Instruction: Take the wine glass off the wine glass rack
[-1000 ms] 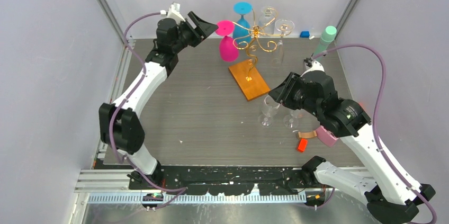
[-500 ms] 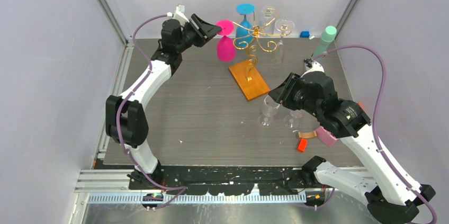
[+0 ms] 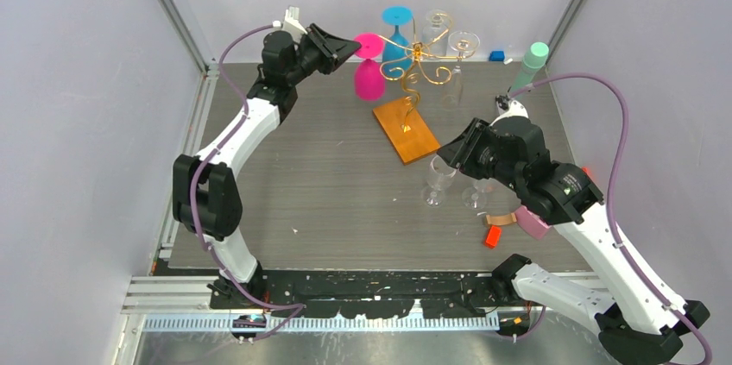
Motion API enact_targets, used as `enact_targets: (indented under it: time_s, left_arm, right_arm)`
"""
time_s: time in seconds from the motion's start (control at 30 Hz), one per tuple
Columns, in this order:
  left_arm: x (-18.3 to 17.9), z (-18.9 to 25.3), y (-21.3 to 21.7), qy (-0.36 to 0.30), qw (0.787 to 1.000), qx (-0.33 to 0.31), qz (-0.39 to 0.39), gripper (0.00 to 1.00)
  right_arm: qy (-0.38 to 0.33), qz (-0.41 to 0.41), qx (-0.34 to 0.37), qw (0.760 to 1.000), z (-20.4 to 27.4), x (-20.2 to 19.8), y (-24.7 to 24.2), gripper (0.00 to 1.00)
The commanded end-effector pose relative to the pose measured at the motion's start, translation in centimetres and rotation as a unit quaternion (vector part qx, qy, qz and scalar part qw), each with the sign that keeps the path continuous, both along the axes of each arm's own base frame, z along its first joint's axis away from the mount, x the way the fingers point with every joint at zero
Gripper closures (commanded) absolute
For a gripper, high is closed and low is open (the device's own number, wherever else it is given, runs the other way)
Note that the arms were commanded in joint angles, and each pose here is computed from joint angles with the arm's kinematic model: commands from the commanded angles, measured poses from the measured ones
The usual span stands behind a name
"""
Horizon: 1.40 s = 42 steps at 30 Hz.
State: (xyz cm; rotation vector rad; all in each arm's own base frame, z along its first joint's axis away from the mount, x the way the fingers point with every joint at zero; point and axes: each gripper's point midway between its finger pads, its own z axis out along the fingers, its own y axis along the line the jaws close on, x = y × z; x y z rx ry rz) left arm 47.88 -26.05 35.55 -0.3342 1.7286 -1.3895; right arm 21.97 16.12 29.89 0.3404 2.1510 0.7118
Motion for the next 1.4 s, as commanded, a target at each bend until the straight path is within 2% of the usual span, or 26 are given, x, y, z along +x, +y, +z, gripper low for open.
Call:
enact_targets:
  time_s: [0.0, 0.1, 0.53, 0.83, 1.03, 1.37]
  left_arm:
    - [-0.4, 1.8, -0.3, -0.019, 0.999, -0.043, -0.021, 0.84]
    - [-0.5, 2.4, -0.6, -0.018, 0.998, -0.061, -0.030, 1.00]
    - [-0.5, 6.7, 0.7, -0.052, 0.996, -0.075, 0.011, 1.00]
    - [1.2, 5.7, 2.0, -0.028, 0.994, -0.081, 0.068, 1.00]
    - [1.1, 6.7, 0.1, -0.049, 0.995, -0.090, 0.014, 1.00]
    - [-1.7, 6.4, -3.1, -0.047, 0.993, -0.077, -0.081, 1.00]
  right_arm:
    - [-0.026, -0.008, 0.023, 0.999, 1.6, 0.1, -0.1, 0.60]
    - [-0.027, -0.009, 0.022, 0.999, 1.6, 0.1, -0.2, 0.60]
    - [-0.022, -0.010, 0.021, 0.999, 1.2, 0.1, -0.2, 0.60]
    - [-0.022, -0.015, 0.022, 0.999, 1.1, 0.1, -0.4, 0.60]
    - [-0.022, -0.016, 0.021, 0.999, 1.0, 0.0, -0.5, 0.60]
    - [-0.022, -0.015, 0.023, 0.999, 1.1, -0.2, -0.6, 0.60]
